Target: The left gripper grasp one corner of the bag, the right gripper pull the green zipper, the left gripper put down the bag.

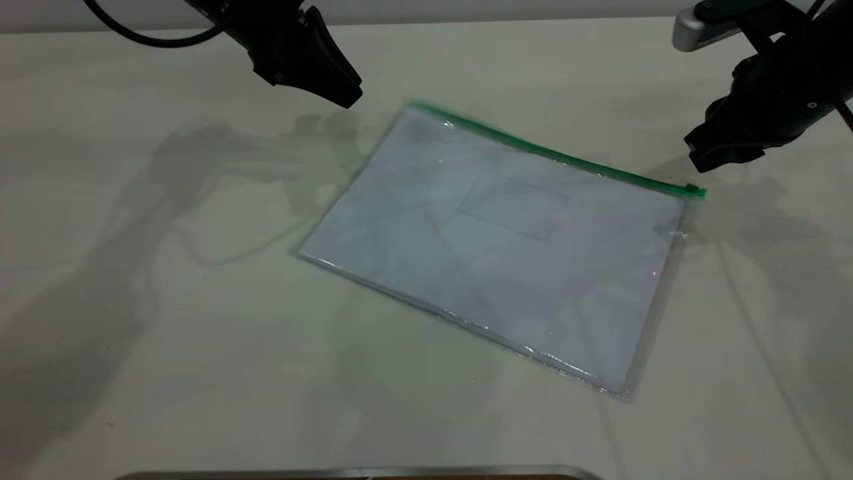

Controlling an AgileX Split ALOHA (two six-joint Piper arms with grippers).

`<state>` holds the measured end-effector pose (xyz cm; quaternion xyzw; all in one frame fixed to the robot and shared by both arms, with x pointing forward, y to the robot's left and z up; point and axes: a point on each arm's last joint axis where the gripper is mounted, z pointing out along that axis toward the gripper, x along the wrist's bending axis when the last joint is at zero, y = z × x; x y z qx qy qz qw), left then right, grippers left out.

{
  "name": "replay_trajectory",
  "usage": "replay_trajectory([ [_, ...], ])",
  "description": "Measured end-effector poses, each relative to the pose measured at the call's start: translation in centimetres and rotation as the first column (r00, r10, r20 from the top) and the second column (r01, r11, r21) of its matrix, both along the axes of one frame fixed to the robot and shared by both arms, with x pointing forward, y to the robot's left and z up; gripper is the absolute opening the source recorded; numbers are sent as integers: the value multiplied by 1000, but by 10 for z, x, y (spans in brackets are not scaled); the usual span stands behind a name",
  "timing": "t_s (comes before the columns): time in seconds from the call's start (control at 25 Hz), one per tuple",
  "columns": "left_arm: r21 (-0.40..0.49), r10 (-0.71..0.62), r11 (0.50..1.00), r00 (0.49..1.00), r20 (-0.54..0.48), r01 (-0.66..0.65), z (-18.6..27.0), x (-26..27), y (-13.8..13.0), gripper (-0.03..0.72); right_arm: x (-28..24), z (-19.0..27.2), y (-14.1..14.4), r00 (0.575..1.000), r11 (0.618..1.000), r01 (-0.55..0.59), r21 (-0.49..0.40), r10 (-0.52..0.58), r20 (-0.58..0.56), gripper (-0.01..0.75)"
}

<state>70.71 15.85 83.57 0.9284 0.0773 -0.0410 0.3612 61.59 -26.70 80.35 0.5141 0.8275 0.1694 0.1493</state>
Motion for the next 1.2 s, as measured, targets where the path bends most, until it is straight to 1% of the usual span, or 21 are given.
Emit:
replay_trajectory([
  [0.08, 1, 26, 1000, 999, -22, -26, 0, 0, 0, 394, 0, 0, 0, 1000, 1000, 1, -3, -1, 1, 298],
  [0.16, 6, 63, 998, 997, -39, -63, 1, 1, 0, 476, 1, 0, -1, 1000, 1000, 5, -6, -5, 4, 386],
  [0.2, 10, 88, 996, 995, -48, -88, 2, 2, 0, 513, 1, 0, -1, 1000, 1000, 13, -6, -13, 6, 428],
  [0.28, 20, 142, 990, 988, -58, -141, 6, 4, 1, 564, 2, 3, -1, 999, 999, 42, 3, -42, 13, 498],
  [0.4, 42, 231, 972, 971, -57, -229, 22, 9, 3, 590, 6, 21, -1, 996, 997, 74, 23, -75, 57, 566],
  [0.48, 59, 300, 953, 953, -45, -297, 45, 11, 5, 590, 9, 43, 0, 991, 996, 72, 45, -77, 109, 579],
  [0.56, 82, 359, 931, 933, -35, -356, 70, 11, 9, 590, 11, 74, 3, 982, 994, 60, 95, -76, 172, 579],
  [0.68, 111, 479, 875, 877, -41, -472, 115, 7, 15, 590, 7, 121, 13, 968, 974, 19, 226, -75, 240, 579],
  [0.76, 136, 562, 823, 826, -49, -552, 146, 0, 20, 590, 0, 153, 21, 960, 947, -30, 319, -61, 273, 579],
  [0.88, 187, 655, 747, 755, -42, -638, 188, -15, 30, 590, -16, 203, 31, 945, 897, -108, 429, -42, 325, 578],
  [1.0, 246, 732, 664, 681, -23, -706, 227, -35, 41, 590, -37, 248, 35, 928, 865, -176, 471, -14, 373, 578],
  [1.08, 277, 777, 606, 630, -4, -746, 250, -49, 48, 590, -54, 274, 35, 917, 860, -198, 471, -8, 399, 578],
  [1.12, 292, 790, 582, 612, 15, -759, 262, -58, 53, 590, -64, 287, 35, 912, 861, -203, 467, -6, 409, 578],
  [1.2, 318, 819, 531, 572, 44, -785, 284, -75, 61, 590, -86, 309, 32, 901, 873, -217, 437, 7, 433, 578],
])
